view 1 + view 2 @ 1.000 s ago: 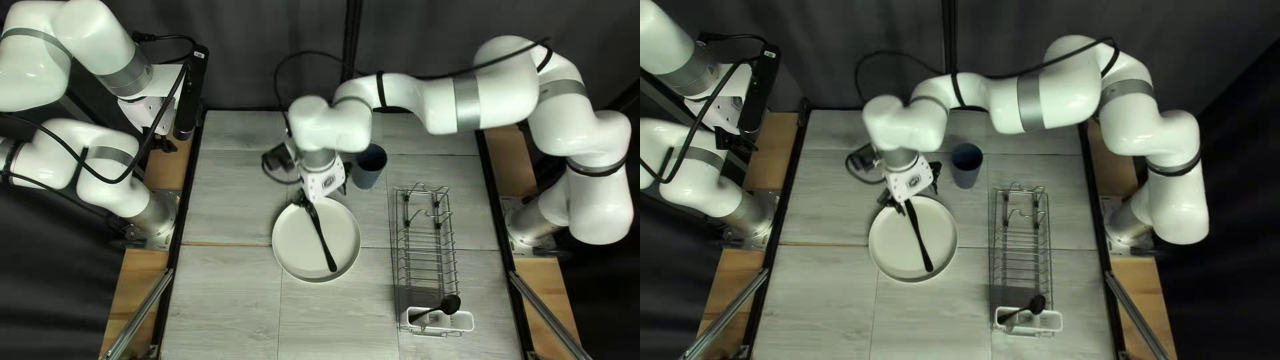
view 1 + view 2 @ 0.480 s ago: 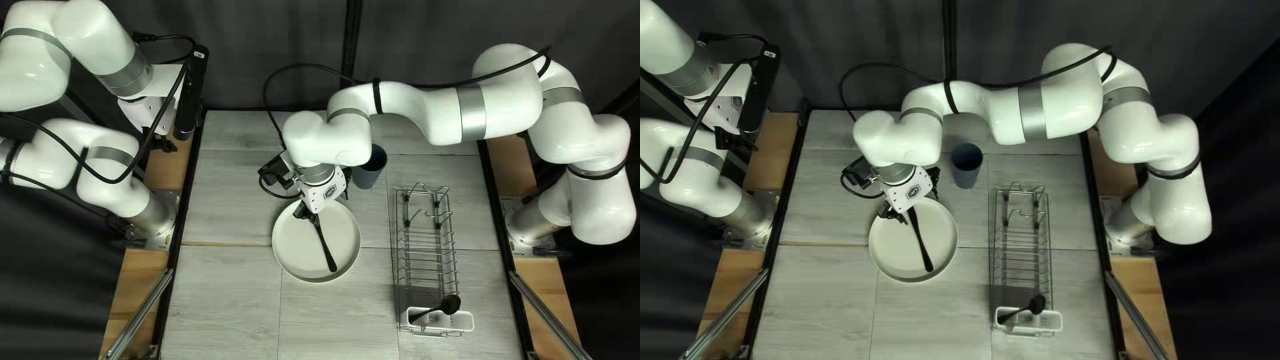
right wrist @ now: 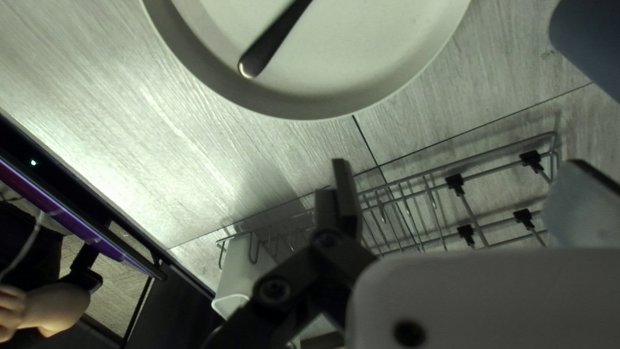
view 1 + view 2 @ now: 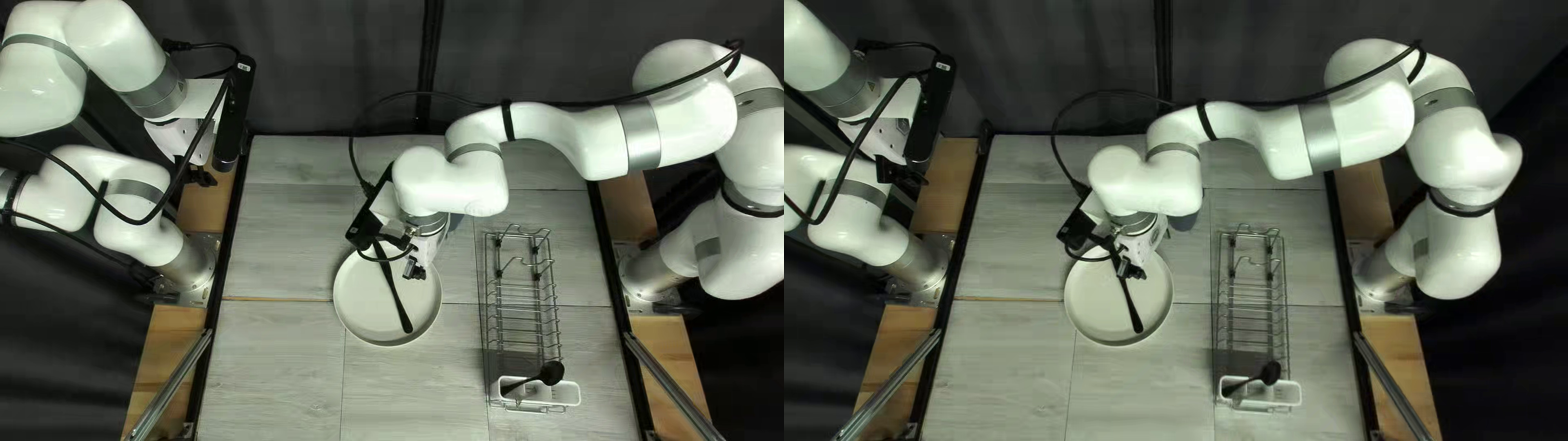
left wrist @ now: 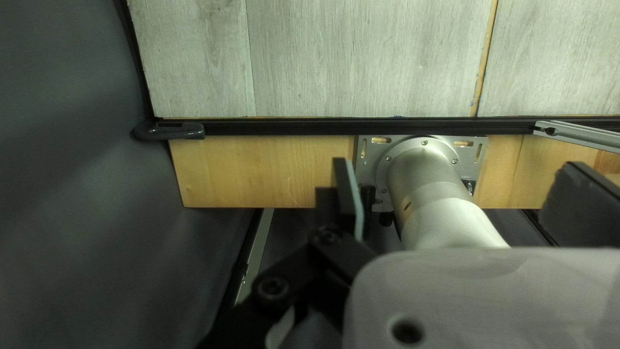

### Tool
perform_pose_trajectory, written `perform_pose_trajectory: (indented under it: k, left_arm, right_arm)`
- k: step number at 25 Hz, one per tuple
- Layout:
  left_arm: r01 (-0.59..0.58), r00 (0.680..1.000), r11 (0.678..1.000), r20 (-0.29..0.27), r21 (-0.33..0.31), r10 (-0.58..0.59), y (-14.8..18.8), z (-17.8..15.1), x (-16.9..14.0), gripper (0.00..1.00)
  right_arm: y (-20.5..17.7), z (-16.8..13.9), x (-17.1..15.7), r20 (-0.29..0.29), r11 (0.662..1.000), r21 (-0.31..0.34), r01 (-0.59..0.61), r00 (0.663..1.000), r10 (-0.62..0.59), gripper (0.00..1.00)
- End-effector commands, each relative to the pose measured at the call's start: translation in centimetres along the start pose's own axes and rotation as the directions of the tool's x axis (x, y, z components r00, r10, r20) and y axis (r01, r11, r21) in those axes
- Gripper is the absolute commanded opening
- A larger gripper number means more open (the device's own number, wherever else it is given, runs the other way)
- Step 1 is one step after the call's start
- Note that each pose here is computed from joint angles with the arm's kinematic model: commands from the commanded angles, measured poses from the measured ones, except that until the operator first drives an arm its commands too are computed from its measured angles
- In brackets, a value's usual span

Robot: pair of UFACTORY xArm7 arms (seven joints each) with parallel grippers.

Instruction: Pick up and place plate onto table. Place down one fork to the left of the plate. Place spoon and knife to the right of the plate. Place cup above the knife and spoon

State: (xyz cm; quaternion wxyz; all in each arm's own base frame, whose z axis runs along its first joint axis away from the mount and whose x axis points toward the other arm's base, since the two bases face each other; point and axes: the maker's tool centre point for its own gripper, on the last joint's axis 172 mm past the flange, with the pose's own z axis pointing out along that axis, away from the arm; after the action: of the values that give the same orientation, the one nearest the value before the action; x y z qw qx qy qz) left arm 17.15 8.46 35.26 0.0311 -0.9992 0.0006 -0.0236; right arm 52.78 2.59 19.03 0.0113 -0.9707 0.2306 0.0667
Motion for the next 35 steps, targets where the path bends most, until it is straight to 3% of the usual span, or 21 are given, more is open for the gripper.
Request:
perform_pose_trajectory:
  k: [1, 3, 8, 14, 25, 28, 29, 35]
  left_arm:
    - [0.0, 1.0, 1.0, 0.0, 0.0, 0.0, 0.0, 0.0, 0.0, 1.0]
    - [0.0, 1.0, 1.0, 0.0, 0.0, 0.0, 0.0, 0.0, 0.0, 1.0]
    - [0.0, 1.0, 1.0, 0.0, 0.0, 0.0, 0.0, 0.0, 0.0, 1.0]
    - [0.0, 1.0, 1.0, 0.0, 0.0, 0.0, 0.0, 0.0, 0.0, 1.0]
    - [0.0, 1.0, 1.0, 0.0, 0.0, 0.0, 0.0, 0.0, 0.0, 1.0]
    - [0.0, 1.0, 1.0, 0.0, 0.0, 0.0, 0.0, 0.0, 0.0, 1.0]
    - [0.0, 1.0, 1.0, 0.0, 0.0, 0.0, 0.0, 0.0, 0.0, 1.0]
    - [0.0, 1.0, 1.0, 0.0, 0.0, 0.0, 0.0, 0.0, 0.0, 1.0]
  right_arm:
    - [0.0, 0.0, 0.0, 0.0, 1.0, 0.0, 0.0, 1.0, 0.0, 1.0]
    - [0.8, -0.3, -0.9, -0.009, 0.999, -0.019, 0.026, 1.0, -0.026, 1.0]
    - [4.3, -3.6, -8.3, -0.019, 0.989, -0.014, 0.146, 0.989, -0.146, 1.0]
    - [8.5, -6.4, -14.4, -0.181, 0.945, -0.019, 0.327, 0.928, -0.324, 1.0]
    - [8.7, -6.3, -15.2, -0.161, 0.935, -0.038, 0.352, 0.921, -0.354, 1.0]
    - [8.5, -5.7, -17.3, -0.128, 0.89, -0.027, 0.455, 0.881, -0.455, 1.0]
    - [8.3, -5.3, -17.6, -0.117, 0.858, -0.017, 0.514, 0.851, -0.512, 1.0]
    - [8.4, -5.3, -17.5, -0.107, 0.852, -0.017, 0.523, 0.846, -0.522, 1.0]
